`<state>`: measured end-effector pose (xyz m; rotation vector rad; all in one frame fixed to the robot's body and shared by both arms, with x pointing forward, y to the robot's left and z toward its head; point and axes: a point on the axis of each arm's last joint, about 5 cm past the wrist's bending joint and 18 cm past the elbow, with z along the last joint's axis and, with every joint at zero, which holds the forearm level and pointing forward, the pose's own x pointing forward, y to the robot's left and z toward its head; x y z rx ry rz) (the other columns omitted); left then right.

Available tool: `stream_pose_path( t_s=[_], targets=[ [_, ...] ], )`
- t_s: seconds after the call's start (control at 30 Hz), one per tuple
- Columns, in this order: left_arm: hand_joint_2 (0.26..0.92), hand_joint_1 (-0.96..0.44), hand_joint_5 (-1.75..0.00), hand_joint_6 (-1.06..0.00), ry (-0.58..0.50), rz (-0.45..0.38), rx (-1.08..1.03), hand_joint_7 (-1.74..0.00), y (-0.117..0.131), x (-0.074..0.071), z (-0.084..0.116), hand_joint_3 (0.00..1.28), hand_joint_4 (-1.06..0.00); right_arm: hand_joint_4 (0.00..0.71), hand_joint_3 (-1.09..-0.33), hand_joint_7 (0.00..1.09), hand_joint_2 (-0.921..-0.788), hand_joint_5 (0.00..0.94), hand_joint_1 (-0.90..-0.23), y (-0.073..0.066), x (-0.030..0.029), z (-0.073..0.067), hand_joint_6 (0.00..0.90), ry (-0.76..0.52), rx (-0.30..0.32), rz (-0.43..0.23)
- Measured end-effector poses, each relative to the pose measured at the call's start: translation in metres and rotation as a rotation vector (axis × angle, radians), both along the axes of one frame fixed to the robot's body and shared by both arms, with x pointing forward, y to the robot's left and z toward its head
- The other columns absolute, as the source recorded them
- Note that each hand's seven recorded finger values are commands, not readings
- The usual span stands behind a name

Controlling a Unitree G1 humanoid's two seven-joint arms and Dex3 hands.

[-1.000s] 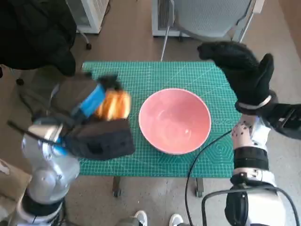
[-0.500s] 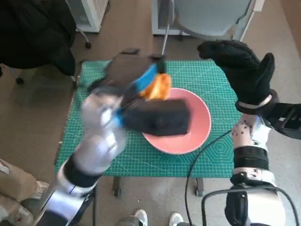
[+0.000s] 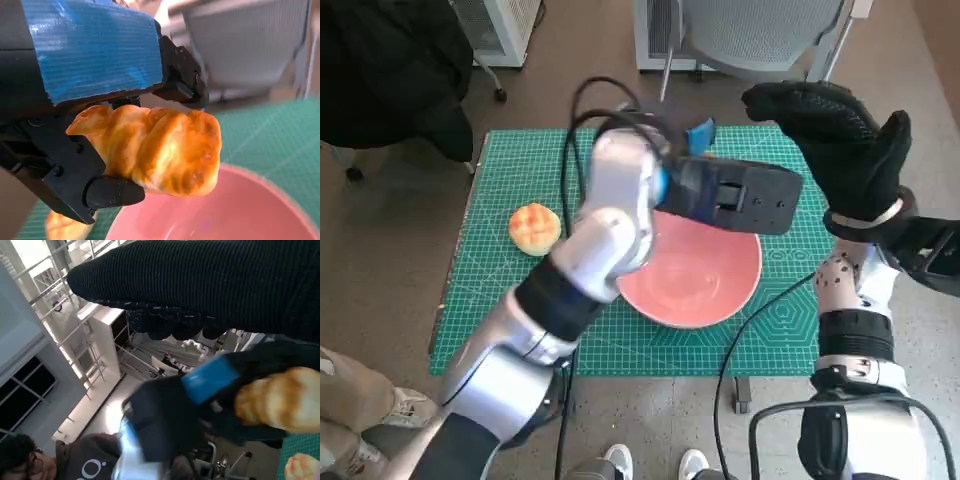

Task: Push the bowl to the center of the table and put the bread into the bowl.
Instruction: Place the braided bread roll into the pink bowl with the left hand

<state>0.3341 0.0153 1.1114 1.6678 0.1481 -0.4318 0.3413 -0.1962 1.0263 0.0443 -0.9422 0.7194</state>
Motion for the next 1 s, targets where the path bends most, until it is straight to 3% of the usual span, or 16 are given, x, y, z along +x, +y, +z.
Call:
stream_pose_path(
  t_s=[0.07,0.13,0.37,0.5,0.53,0.63,0.87,0.9,0.93,0.97,1.0],
  targets=[
    [0.849,0.36,-1.47,-0.55,0.045,0.009,0.062,-0.12,-0.005,0.004,-0.004,0.37,-0.49,0.178,-0.755,0.0,-0.921,0.0,-0.647,-0.001,-0.0007,0.0,0.24,-0.005,0.001,-0.004],
    [0.884,0.36,-1.44,-0.57,0.095,0.019,0.126,-0.13,-0.009,0.007,-0.007,0.3,-0.5,0.178,-0.755,0.0,-0.921,0.0,-0.648,-0.001,-0.0018,0.0,0.24,-0.006,0.003,-0.01],
    [0.918,0.35,-1.4,-0.64,0.196,0.039,0.165,-0.14,-0.017,0.015,-0.011,0.21,-0.53,0.177,-0.756,0.0,-0.921,0.0,-0.651,-0.006,-0.007,-0.01,0.239,0.022,0.014,-0.04],
    [0.776,0.36,-1.49,-0.56,0.195,0.007,0.05,-0.09,-0.013,0.016,-0.01,0.5,-0.5,0.177,-0.756,0.0,-0.921,0.0,-0.651,-0.007,-0.0085,-0.011,0.238,0.026,0.019,-0.052],
    [0.804,0.36,-1.56,-0.46,0.187,-0.004,0.021,-0.06,-0.011,0.016,-0.01,0.52,-0.42,0.175,-0.756,0.0,-0.921,0.0,-0.651,-0.007,-0.0088,-0.011,0.238,0.026,0.02,-0.054],
    [0.868,0.35,-1.67,-0.34,0.141,-0.066,-0.038,-0.03,-0.008,0.012,-0.006,0.51,-0.3,0.173,-0.756,0.0,-0.921,0.0,-0.652,-0.007,-0.0088,-0.01,0.237,0.02,0.02,-0.054],
    [0.916,0.33,-1.7,-0.24,0.015,-0.232,-0.101,0.0,0.004,0.0,-0.01,0.48,-0.23,0.171,-0.755,0.0,-0.921,0.0,-0.655,-0.006,-0.0089,-0.009,0.236,0.015,0.021,-0.057],
    [0.913,0.19,-1.13,-0.22,-0.005,-0.254,-0.097,0.0,0.007,-0.002,-0.011,0.43,-0.15,0.17,-0.755,0.0,-0.921,0.0,-0.656,-0.006,-0.0089,-0.009,0.236,0.016,0.021,-0.057],
    [0.916,0.11,-0.72,-0.21,-0.023,-0.27,-0.084,0.0,0.011,-0.004,-0.012,0.35,-0.1,0.169,-0.755,0.0,-0.921,0.0,-0.656,-0.006,-0.0089,-0.009,0.236,0.018,0.021,-0.058],
    [0.918,0.06,-0.46,-0.2,-0.03,-0.274,-0.071,0.0,0.014,-0.004,-0.013,0.3,-0.06,0.168,-0.754,0.0,-0.921,0.0,-0.656,-0.006,-0.0091,-0.009,0.236,0.02,0.021,-0.06],
    [0.918,0.04,-0.37,-0.19,-0.028,-0.268,-0.058,0.0,0.016,-0.004,-0.014,0.28,-0.05,0.168,-0.754,0.0,-0.921,0.0,-0.656,-0.006,-0.0092,-0.01,0.236,0.022,0.022,-0.061]
  ],
)
